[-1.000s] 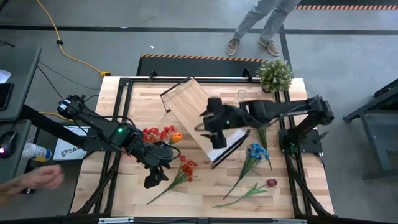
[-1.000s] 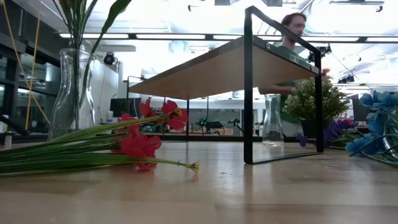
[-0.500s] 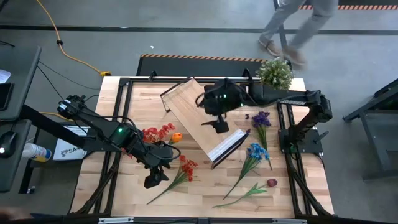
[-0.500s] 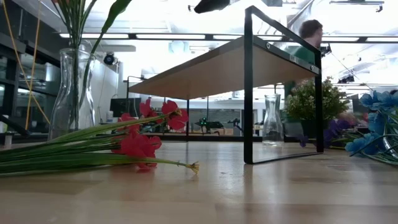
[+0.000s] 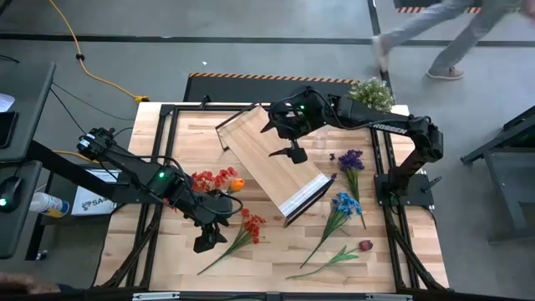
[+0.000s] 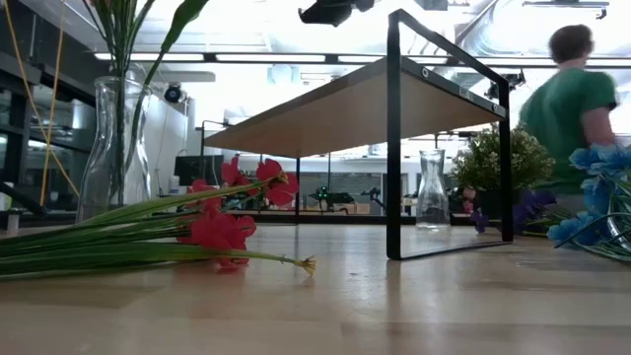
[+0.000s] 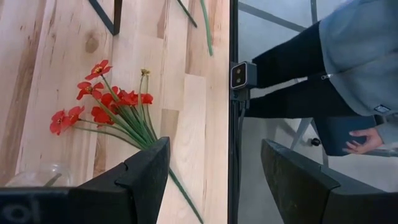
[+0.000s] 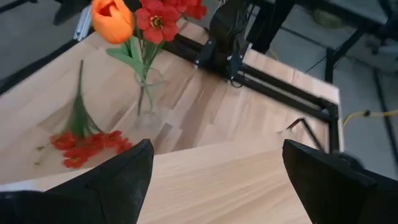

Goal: Pick and place flowers into a vace then onto a shelf
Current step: Put the red flowers into the bottom transparent vase

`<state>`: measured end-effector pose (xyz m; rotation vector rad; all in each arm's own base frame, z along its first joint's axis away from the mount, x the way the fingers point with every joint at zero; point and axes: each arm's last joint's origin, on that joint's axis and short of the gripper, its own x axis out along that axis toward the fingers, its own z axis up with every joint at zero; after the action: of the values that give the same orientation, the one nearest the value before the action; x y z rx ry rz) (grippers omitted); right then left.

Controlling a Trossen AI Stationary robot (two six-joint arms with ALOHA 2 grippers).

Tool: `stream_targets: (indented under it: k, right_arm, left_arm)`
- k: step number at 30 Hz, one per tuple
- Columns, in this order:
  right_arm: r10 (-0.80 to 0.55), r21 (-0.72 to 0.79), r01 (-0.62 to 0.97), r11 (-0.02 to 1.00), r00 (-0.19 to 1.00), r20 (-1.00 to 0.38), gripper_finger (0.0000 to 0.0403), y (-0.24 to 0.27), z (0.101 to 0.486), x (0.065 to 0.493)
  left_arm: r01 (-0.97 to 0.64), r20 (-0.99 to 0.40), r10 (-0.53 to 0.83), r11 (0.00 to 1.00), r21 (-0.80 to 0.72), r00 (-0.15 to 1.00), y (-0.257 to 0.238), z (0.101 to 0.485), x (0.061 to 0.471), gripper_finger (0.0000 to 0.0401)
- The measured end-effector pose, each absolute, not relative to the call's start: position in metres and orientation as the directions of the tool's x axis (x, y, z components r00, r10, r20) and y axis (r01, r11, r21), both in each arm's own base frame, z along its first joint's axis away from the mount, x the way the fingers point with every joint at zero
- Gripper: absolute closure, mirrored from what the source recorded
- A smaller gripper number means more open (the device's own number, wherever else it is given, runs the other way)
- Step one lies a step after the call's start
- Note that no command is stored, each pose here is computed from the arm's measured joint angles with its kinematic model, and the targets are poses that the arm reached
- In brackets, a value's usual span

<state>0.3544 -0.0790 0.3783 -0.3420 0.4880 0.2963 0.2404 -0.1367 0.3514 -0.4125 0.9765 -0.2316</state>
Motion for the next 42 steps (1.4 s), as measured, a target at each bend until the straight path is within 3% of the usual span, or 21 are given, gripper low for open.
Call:
stream_targets:
  k: [14,42]
  right_arm:
    - [0.354,-0.248,-0.471,0.846,0.846,-0.398,0.0059,-0.096,0.370,0.364]
    - [0.426,-0.226,-0.530,0.818,0.820,-0.382,0.0059,-0.094,0.368,0.365]
  left_arm:
    - [0.008,-0.753,-0.374,0.898,-0.440,0.542,-0.137,0.351,0.240,0.0119]
    - [0.007,-0.753,-0.372,0.898,-0.439,0.543,-0.137,0.351,0.240,0.0119]
